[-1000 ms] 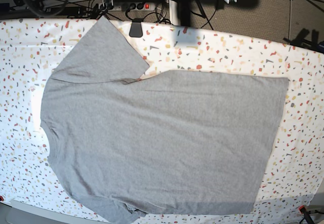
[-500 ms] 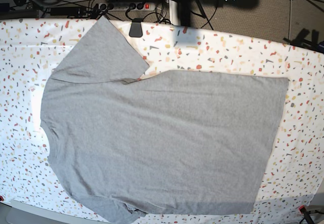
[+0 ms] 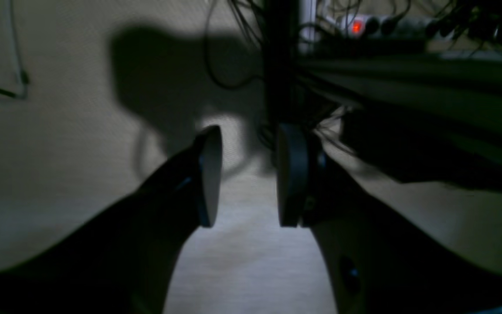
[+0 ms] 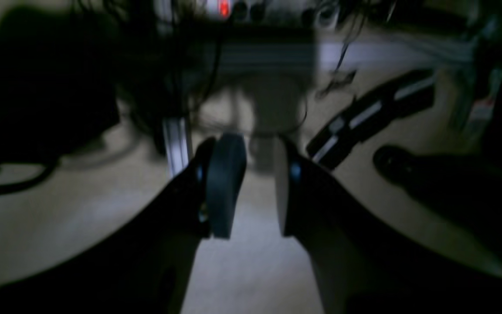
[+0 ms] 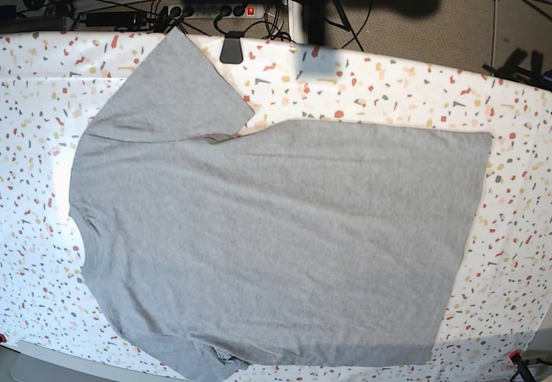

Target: Fold the T-shirt properly

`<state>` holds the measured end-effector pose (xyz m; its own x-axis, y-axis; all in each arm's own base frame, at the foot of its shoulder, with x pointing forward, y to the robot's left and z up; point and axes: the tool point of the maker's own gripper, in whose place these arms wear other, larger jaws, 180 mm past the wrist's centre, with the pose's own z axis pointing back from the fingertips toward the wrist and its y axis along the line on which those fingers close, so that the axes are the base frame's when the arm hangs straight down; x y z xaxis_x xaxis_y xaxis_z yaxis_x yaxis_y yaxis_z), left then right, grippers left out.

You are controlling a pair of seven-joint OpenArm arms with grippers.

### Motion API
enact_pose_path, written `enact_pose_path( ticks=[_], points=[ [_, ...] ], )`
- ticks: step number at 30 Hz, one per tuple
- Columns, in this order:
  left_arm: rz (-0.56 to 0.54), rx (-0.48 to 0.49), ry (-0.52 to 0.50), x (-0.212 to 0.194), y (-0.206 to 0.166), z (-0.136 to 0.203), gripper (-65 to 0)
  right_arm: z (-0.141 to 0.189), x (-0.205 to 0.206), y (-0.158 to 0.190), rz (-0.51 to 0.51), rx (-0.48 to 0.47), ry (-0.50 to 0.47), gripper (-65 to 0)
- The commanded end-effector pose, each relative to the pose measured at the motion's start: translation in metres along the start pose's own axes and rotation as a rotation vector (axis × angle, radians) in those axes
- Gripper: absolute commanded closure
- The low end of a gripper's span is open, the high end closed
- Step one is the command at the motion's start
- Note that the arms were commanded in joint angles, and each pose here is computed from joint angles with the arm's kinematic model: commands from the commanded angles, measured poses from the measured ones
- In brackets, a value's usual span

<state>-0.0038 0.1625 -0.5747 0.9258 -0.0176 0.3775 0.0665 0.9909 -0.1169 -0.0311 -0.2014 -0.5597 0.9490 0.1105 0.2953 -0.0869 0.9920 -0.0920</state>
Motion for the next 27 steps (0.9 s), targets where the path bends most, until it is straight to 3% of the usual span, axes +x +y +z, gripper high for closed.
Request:
enact_pose_path(
  ticks=[1, 5, 10, 14, 20, 27],
  points=[
    [-0.020, 0.011, -0.041, 0.010, 0.004, 0.010, -21.1, 0.012, 0.001, -0.006, 0.019, -0.006, -0.014, -16.4],
    [-0.121, 0.052, -0.142, 0.044, 0.014, 0.047, -21.1, 0.050, 0.021, -0.013, 0.090, 0.004, -0.080, -16.4],
    [-0.278, 0.103, -0.196, 0.086, 0.030, 0.088, -21.1, 0.096, 0.043, -0.013, 0.180, 0.034, -0.137, -16.4],
    [-0.421, 0.145, -0.230, 0.127, 0.044, 0.113, -21.1, 0.126, 0.068, -0.015, 0.321, 0.029, -0.198, -16.4],
    [-0.690, 0.231, -0.288, 0.180, 0.058, 0.140, -21.3, 0.149, 0.108, -0.036, 0.474, -0.108, -0.242, -16.4],
    [-0.886, 0.265, -0.383, 0.219, 0.059, 0.154, -29.4, 0.172, 0.161, -0.044, 0.649, -0.216, -0.394, -16.4]
  ],
)
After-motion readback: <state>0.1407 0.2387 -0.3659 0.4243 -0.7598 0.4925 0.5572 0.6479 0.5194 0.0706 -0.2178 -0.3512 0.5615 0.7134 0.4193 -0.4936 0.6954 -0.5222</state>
